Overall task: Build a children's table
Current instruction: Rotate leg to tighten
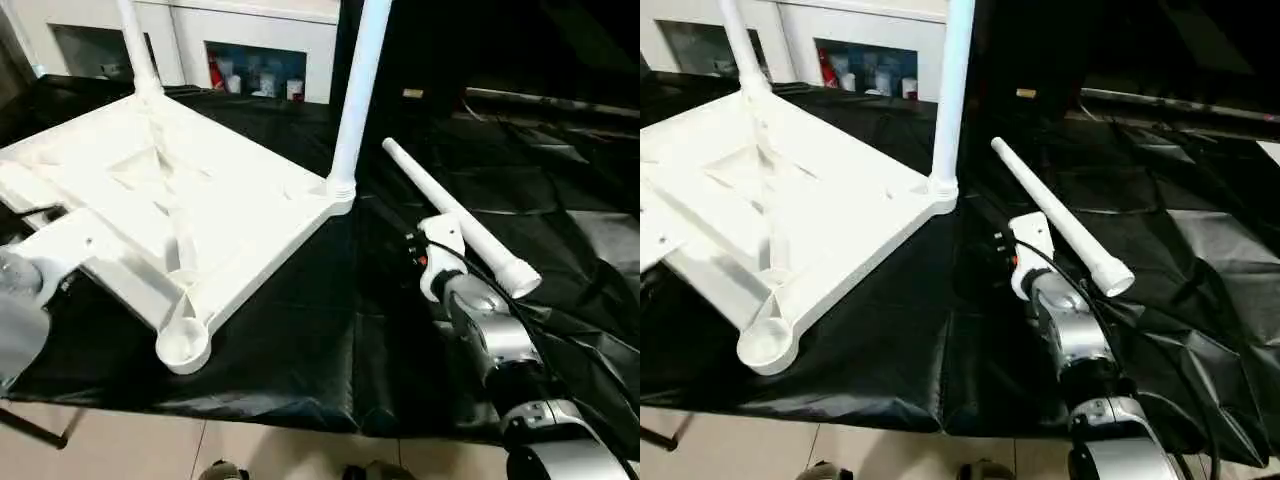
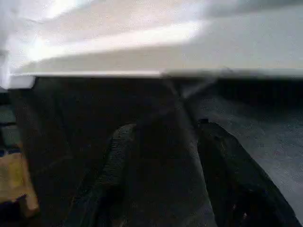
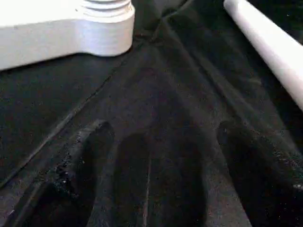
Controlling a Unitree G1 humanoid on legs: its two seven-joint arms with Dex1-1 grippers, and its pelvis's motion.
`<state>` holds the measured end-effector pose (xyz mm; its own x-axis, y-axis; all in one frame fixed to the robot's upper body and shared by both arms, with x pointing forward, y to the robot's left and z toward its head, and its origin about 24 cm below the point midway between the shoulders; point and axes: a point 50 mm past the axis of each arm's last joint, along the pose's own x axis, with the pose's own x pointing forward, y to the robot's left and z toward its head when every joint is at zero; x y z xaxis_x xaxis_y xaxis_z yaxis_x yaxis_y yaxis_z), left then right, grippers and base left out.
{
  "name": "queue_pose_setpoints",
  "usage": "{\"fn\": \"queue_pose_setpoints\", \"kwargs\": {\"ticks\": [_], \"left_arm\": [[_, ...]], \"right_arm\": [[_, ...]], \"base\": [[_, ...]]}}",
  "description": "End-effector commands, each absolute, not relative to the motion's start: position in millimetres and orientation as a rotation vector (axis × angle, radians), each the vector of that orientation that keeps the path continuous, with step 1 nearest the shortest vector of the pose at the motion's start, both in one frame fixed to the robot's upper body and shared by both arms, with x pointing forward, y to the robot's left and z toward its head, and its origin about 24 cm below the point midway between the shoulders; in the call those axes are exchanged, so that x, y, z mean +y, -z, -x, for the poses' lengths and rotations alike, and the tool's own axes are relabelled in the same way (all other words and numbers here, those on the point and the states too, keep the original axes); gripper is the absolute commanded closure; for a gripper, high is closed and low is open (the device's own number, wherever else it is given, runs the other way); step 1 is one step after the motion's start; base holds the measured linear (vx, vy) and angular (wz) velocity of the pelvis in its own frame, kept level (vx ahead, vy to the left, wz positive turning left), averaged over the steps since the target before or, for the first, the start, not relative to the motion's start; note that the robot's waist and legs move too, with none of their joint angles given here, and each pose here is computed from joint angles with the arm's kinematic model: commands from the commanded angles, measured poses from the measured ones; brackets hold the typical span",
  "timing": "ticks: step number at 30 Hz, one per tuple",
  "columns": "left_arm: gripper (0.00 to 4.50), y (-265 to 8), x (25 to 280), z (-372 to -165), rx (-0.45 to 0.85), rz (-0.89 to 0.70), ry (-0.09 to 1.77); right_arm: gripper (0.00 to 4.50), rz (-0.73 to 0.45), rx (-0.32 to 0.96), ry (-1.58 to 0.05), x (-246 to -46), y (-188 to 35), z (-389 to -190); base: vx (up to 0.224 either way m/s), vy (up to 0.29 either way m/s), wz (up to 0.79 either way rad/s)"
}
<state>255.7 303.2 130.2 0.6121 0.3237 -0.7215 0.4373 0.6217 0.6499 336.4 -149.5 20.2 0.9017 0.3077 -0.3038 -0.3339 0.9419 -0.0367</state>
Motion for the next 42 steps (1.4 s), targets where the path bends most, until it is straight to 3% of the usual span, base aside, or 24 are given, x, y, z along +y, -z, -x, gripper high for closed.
{"fn": "queue_pose_setpoints", "kwargs": {"ticks": [1, 4, 7, 10, 15, 19, 25, 29, 35, 42], "left_arm": [[2.32, -126.2, 294.2, -252.2, 0.966, -0.913, 0.154], [2.32, -122.5, 284.8, -251.4, 0.960, -0.874, 0.222], [2.32, -107.2, 243.5, -255.6, 0.870, -0.722, 0.486], [2.32, -102.0, 232.0, -258.6, 0.819, -0.712, 0.568], [2.29, -89.2, 191.3, -263.9, 0.685, -0.569, 0.772], [2.28, -87.1, 177.3, -268.9, 0.636, -0.569, 0.815], [2.28, -82.9, 147.4, -277.1, 0.498, -0.507, 0.907], [2.28, -86.6, 142.4, -280.8, 0.448, -0.493, 0.908], [2.28, -104.9, 158.0, -280.8, 0.406, -0.470, 0.902], [2.28, -126.9, 169.6, -256.0, 0.425, -0.334, 1.010]], "right_arm": [[0.59, 0.106, 0.283, -0.332, -152.3, -26.8, -338.7], [0.59, 0.108, 0.281, -0.329, -154.2, -28.3, -339.3], [0.59, 0.102, 0.275, -0.305, -164.5, -38.8, -345.8], [0.59, 0.103, 0.296, -0.296, -168.5, -42.0, -348.8], [0.42, 0.134, 0.332, -0.288, -188.6, -69.3, -364.4], [0.06, 0.169, 0.349, -0.244, -205.0, -85.7, -373.6], [0.06, 0.244, 0.422, -0.190, -233.4, -106.2, -383.9], [0.06, 0.283, 0.500, -0.198, -244.9, -110.6, -386.5], [0.06, 0.260, 0.612, -0.201, -253.0, -115.8, -388.1], [0.06, 0.142, 0.744, -0.232, -254.9, -110.5, -381.6]], "base": [[0.000, 0.000, 0.00], [0.000, 0.000, 0.00], [0.000, 0.000, 0.00], [0.000, 0.000, 0.00], [0.000, 0.000, 0.00], [0.000, 0.000, 0.00], [0.000, 0.000, 0.00], [0.000, 0.000, 0.00], [0.000, 0.000, 0.00], [0.000, 0.000, 0.00]]}}
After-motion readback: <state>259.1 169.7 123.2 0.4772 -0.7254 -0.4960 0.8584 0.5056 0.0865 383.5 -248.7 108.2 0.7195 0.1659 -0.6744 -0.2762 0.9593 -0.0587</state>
